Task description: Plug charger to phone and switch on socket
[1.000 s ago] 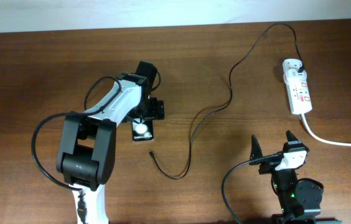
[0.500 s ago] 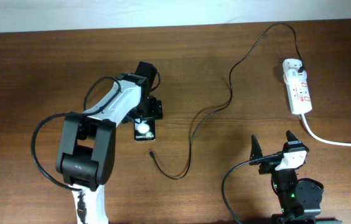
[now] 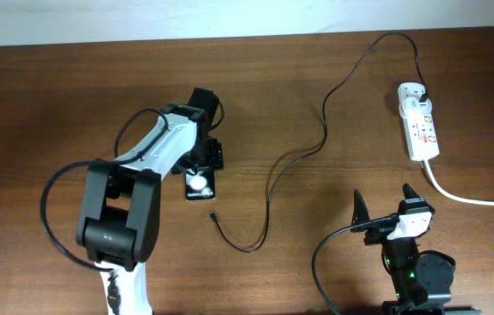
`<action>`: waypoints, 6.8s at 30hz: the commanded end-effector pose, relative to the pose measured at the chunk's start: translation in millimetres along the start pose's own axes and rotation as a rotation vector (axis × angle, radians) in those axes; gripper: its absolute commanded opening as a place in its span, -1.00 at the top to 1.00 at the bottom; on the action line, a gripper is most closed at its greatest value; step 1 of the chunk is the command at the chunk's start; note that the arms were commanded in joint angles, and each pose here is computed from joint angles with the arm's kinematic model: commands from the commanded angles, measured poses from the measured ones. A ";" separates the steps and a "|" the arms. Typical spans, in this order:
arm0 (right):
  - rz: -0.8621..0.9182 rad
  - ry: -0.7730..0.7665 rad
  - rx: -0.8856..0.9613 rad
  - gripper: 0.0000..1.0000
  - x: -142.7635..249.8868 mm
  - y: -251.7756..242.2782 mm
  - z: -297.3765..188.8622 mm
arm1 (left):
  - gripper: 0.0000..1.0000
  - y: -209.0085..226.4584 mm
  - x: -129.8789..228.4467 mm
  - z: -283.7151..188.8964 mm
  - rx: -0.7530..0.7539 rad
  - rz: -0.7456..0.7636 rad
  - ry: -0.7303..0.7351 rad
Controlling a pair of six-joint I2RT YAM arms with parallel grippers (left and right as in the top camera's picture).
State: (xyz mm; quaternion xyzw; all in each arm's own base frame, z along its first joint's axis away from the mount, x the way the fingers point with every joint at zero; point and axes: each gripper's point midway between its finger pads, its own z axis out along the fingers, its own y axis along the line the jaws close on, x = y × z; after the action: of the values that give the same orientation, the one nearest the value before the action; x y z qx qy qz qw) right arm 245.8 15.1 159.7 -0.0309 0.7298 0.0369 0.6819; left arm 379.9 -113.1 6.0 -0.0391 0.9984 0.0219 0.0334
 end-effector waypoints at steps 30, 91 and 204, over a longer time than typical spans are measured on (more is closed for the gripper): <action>0.011 0.004 -0.012 -0.97 2.1 2.5 0.0 | -0.17 -25.0 -10.1 -50.5 0.365 0.048 -0.077; 0.356 1.013 -0.726 -0.32 92.8 241.3 104.6 | -0.22 -59.3 -5.2 -76.2 0.672 0.248 -0.091; 0.281 1.131 -0.525 -0.97 119.2 237.7 81.6 | 1.00 6.3 -32.2 -71.1 0.639 0.019 -0.146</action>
State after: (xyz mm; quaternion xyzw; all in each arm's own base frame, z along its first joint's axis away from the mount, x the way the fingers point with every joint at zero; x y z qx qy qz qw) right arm 290.0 267.9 43.2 -0.1198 0.9333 0.3110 0.1334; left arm 404.6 -106.3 65.6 -0.0132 0.9536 -0.2837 0.1002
